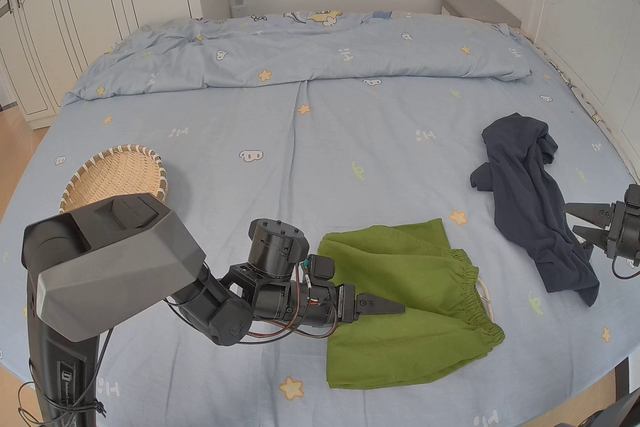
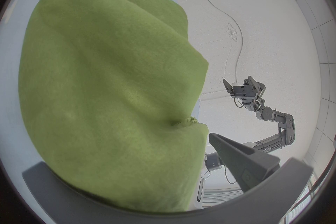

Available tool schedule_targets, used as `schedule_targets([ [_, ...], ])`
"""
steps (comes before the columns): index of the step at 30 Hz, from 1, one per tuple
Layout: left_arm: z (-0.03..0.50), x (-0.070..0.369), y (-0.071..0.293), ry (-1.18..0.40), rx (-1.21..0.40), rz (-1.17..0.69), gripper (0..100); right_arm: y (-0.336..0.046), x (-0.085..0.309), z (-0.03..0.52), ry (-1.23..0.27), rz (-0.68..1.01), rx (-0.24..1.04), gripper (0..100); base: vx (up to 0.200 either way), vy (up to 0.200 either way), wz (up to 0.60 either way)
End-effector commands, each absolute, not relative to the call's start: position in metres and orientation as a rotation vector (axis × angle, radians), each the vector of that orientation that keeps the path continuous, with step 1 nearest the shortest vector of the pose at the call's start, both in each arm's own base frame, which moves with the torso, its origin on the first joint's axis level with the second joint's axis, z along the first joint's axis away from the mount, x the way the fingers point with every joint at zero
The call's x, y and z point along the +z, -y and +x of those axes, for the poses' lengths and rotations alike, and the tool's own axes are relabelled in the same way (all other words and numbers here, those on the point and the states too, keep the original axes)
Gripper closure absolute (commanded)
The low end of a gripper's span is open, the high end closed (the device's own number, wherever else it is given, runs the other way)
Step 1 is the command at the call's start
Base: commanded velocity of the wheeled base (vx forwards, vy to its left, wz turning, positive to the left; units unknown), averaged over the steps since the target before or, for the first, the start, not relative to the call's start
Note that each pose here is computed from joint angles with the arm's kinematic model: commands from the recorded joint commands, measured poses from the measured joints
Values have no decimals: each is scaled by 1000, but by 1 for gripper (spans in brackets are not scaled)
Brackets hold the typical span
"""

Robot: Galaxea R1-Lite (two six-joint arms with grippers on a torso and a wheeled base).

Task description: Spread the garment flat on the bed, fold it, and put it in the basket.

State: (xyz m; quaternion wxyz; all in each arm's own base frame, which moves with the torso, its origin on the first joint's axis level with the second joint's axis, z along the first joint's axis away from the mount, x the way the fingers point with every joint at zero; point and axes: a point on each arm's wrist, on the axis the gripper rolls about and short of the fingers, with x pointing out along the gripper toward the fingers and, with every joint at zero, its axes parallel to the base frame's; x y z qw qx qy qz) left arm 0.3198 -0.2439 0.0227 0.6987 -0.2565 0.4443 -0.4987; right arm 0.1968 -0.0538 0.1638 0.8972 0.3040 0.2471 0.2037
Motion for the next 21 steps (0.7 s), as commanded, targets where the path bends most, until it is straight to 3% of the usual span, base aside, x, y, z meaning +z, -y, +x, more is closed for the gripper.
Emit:
schedule_targets([
  [1, 321, 24, 243, -1012, -1098, -574, 100, 54, 165, 196, -504, 626, 420, 0, 0, 0, 0],
  [8, 321, 78, 230, -1141, -1007, -558, 100, 54, 165, 196, -504, 626, 420, 0, 0, 0, 0],
  [21, 330, 90, 225, -1136, -884, -412, 100, 54, 166, 195, -502, 625, 419, 0, 0, 0, 0],
])
